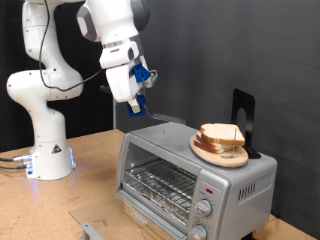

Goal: Make a piece of toast with the oven

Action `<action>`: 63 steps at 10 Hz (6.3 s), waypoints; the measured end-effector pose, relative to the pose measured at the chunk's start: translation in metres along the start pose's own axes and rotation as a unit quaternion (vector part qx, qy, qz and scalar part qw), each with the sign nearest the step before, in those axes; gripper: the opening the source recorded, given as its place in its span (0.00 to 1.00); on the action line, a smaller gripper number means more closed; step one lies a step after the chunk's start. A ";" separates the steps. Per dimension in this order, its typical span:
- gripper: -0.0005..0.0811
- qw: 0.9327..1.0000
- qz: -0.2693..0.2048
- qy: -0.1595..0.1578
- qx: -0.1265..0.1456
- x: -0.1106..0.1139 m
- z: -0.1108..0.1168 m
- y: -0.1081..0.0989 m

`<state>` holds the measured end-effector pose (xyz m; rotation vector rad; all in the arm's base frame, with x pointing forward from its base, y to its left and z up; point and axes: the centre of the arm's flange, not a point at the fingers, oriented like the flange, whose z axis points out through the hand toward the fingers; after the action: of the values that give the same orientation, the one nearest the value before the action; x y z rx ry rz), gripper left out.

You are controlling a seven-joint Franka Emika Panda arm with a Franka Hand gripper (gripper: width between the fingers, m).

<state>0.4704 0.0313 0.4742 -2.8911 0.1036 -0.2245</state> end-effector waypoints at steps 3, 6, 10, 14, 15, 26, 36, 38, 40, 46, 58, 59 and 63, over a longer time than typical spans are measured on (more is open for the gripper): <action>0.59 1.000 0.003 -0.006 0.001 0.006 0.006 -0.004; 0.59 1.000 0.007 -0.013 0.001 0.010 0.014 -0.014; 0.59 1.000 0.012 -0.026 -0.003 0.015 0.029 -0.020; 0.59 1.000 0.015 -0.025 -0.003 0.020 0.035 -0.020; 0.59 1.000 0.015 -0.022 -0.003 0.022 0.034 -0.020; 0.59 1.000 0.008 -0.009 0.002 0.013 0.024 -0.023; 0.59 1.000 0.019 -0.008 0.004 0.025 0.029 -0.032; 0.59 1.000 0.020 -0.010 0.000 0.029 0.032 -0.036; 0.59 1.000 0.021 -0.015 0.001 0.032 0.036 -0.038; 0.59 1.000 0.020 -0.023 0.004 0.045 0.049 -0.045; 0.59 1.000 0.003 0.016 0.011 0.067 0.070 -0.083; 0.59 1.000 0.001 0.025 0.015 0.064 0.072 -0.084; 0.59 0.998 0.000 0.035 0.042 0.042 0.064 -0.080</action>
<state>0.5265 0.1200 0.4383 -2.7996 0.1042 -0.3229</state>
